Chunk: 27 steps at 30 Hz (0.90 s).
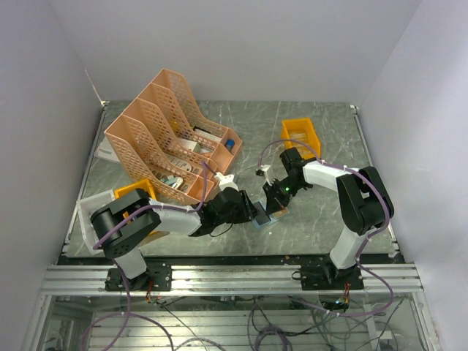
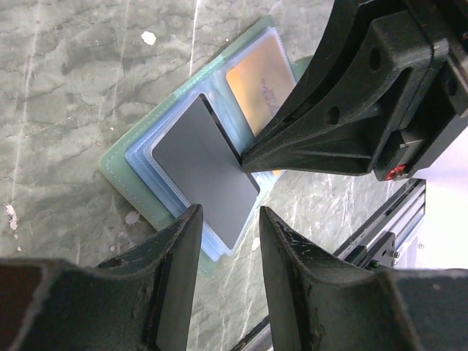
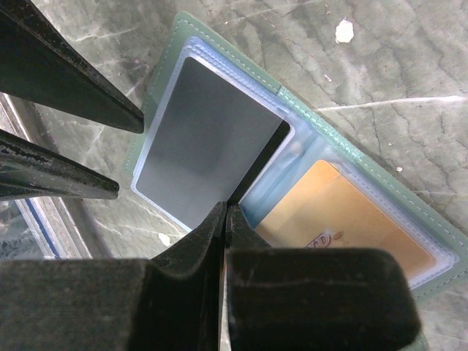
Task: Put the credit cards into the card holder
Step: Open the card holder at the center of the board.
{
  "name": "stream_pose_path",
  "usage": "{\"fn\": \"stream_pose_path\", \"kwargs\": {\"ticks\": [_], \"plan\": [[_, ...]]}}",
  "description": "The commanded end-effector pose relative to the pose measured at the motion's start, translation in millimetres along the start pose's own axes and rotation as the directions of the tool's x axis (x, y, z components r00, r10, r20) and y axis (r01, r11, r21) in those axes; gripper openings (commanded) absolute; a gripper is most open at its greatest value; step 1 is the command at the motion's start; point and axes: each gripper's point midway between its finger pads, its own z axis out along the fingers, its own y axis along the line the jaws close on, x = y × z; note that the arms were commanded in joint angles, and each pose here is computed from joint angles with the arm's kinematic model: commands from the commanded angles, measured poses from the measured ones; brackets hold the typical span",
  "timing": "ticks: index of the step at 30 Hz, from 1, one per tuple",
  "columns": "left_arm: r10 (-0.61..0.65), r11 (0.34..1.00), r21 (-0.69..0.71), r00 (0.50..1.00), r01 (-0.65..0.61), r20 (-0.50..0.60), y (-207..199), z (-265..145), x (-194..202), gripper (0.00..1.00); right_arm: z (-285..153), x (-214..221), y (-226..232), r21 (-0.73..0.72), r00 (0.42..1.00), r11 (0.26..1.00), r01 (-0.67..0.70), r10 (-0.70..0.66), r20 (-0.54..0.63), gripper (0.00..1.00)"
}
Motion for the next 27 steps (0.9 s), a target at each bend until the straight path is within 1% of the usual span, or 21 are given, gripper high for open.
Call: {"fn": "stream_pose_path", "kwargs": {"ticks": [1,27], "plan": [[0.006,1.0,-0.016,1.0,-0.006,0.026,-4,0,-8,0.48,6,8,-9,0.034,0.999,0.999,0.006,-0.004,-0.046,0.0],[0.006,1.0,-0.029,1.0,-0.007,-0.013,-4,14,2,0.48,6,6,-7,0.031,0.999,0.999,0.014,-0.013,-0.041,0.0]]}}
